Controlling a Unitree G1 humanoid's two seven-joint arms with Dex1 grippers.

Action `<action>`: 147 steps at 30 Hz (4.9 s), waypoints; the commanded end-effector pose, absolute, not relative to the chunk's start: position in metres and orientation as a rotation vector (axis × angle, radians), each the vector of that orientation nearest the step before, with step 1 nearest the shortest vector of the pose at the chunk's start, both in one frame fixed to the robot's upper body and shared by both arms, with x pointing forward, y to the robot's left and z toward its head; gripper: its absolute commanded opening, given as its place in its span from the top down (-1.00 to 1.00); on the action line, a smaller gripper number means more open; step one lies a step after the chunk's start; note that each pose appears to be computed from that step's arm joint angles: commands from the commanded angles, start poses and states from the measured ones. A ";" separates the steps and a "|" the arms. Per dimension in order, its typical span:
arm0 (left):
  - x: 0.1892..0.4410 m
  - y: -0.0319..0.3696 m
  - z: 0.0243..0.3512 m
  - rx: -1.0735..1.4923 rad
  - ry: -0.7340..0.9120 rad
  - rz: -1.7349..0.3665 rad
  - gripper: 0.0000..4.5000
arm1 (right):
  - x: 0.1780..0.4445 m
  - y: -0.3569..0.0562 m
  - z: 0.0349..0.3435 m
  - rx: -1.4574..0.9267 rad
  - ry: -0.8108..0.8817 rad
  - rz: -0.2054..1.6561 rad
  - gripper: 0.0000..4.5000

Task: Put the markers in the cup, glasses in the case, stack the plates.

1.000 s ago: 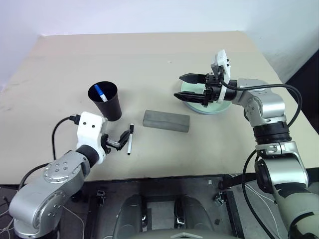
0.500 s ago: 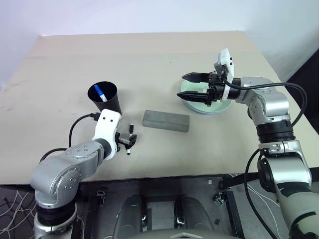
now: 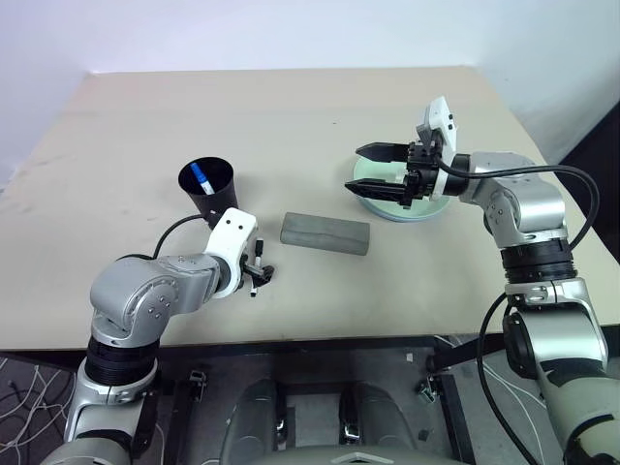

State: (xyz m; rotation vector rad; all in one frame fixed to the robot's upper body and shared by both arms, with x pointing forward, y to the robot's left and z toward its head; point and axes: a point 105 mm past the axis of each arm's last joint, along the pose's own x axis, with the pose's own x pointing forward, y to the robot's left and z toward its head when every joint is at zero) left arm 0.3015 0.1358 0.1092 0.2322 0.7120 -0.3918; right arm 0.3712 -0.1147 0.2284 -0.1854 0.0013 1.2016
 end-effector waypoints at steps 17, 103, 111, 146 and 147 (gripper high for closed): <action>0.295 0.158 0.095 0.346 0.843 -0.312 0.99 | 0.373 -0.118 0.248 -0.198 -0.076 1.177 -0.86; 0.345 0.203 0.243 0.176 -0.354 -0.219 0.99 | 0.339 -0.099 0.257 -0.151 -0.106 1.322 -0.86; 0.345 0.199 0.239 0.172 -0.339 -0.245 0.42 | 0.343 -0.099 0.256 -0.157 -0.109 1.307 -0.86; 0.268 0.206 0.171 0.147 -0.078 -0.803 -0.94 | 0.338 -0.133 0.224 -0.077 -0.032 1.203 -0.86; 0.268 0.206 0.167 0.155 -0.060 -0.817 -0.94 | 0.338 -0.138 0.217 -0.108 -0.010 1.190 -0.86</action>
